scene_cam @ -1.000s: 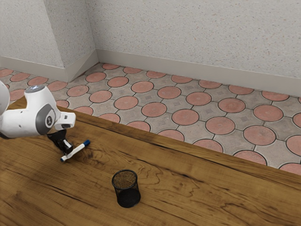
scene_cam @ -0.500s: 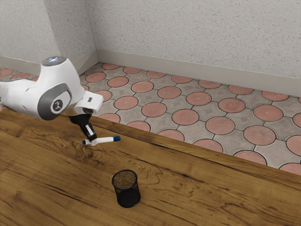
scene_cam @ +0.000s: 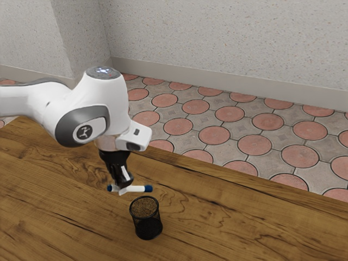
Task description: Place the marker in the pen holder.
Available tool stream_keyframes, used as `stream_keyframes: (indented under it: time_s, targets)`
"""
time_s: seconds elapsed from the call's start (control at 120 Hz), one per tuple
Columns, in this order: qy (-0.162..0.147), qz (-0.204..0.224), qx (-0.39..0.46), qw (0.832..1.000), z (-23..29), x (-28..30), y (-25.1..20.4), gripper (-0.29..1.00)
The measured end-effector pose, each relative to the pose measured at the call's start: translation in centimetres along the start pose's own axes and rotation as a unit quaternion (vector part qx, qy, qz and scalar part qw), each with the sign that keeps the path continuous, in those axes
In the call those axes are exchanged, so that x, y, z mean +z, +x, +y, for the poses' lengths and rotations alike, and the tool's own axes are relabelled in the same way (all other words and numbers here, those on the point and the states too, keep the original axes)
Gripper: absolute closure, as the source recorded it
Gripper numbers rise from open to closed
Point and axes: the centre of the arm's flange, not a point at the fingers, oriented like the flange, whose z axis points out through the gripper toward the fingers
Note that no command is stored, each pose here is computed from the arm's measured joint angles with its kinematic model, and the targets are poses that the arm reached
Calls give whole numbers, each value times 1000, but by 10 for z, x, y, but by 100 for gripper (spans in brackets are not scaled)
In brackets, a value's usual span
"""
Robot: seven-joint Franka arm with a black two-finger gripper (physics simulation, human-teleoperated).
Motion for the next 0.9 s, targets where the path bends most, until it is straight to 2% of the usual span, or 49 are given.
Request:
stream_keyframes:
  time_s: [0.25, 0.633, 0.75, 0.817, 0.867, 0.9]
  targets:
    - [-3, -23, -40, 999, 30, -8, -8, 76]
    - [-35, -74, -103, 991, 10, 32, 18, 73]
    - [-51, -85, -108, 989, 4, 45, 42, 64]
    - [-63, -94, -114, 987, -5, 57, 60, 50]
    - [-67, -74, -124, 987, -18, 37, 77, 39]
    - [-68, -48, -131, 988, -30, 4, 90, 34]
